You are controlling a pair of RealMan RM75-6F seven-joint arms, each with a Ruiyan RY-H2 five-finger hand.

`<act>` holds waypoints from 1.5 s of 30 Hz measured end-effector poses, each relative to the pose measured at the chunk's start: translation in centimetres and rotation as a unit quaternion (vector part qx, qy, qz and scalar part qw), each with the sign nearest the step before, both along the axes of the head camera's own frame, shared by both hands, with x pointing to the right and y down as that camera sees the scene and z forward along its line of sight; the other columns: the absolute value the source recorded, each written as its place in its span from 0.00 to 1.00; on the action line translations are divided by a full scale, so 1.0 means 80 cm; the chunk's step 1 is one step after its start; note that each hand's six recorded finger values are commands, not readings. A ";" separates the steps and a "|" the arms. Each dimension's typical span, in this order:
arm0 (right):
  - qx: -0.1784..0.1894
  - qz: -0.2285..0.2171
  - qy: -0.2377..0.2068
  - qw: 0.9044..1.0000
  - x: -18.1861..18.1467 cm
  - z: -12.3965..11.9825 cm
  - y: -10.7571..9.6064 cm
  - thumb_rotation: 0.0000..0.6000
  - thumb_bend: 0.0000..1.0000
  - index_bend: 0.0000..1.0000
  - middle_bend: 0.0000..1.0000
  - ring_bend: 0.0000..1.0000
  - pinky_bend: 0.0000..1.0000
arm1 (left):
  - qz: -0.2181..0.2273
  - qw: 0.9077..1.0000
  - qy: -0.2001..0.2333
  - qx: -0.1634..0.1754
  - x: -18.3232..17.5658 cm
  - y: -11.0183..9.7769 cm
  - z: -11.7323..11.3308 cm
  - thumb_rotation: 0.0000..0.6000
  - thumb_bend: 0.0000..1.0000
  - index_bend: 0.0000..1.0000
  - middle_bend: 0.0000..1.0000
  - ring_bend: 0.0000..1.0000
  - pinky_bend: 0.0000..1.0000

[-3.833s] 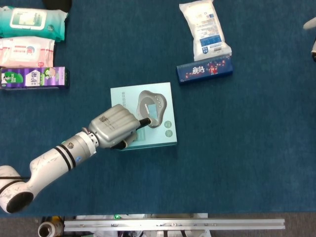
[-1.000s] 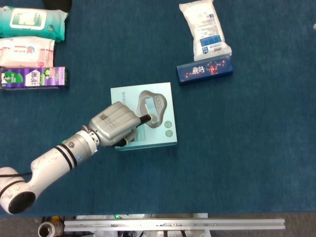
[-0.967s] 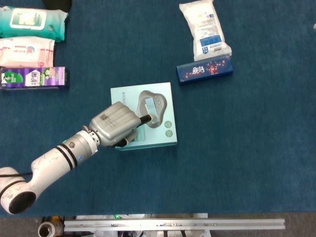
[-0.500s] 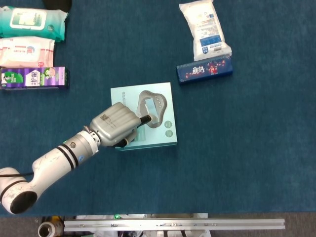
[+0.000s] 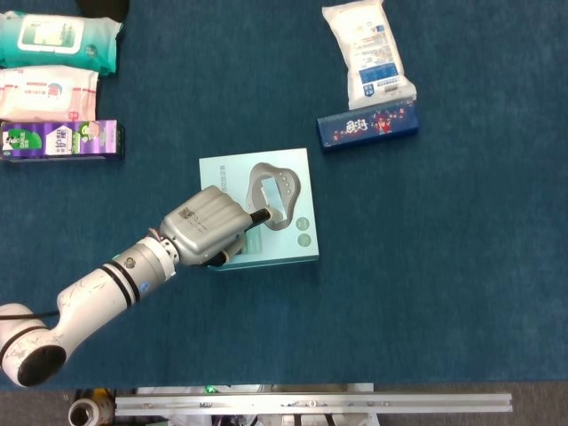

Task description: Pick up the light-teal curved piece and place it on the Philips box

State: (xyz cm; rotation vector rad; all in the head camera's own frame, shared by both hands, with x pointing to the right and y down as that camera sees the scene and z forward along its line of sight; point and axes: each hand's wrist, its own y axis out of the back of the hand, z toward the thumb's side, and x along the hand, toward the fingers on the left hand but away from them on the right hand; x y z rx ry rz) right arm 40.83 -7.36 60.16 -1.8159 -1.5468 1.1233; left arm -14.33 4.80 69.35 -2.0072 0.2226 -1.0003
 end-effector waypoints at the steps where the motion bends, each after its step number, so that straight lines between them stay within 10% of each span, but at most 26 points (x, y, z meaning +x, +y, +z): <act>1: 0.001 0.000 0.000 1.000 0.000 0.000 0.000 1.00 0.68 0.41 0.80 0.86 1.00 | -0.001 1.000 0.001 0.001 0.000 0.000 -0.001 1.00 0.65 0.17 1.00 1.00 0.91; 45: 0.007 0.012 0.000 1.000 0.015 -0.008 0.002 1.00 0.68 0.41 0.80 0.86 1.00 | -0.007 1.000 0.010 0.014 0.006 -0.004 -0.011 1.00 0.65 0.17 1.00 1.00 0.91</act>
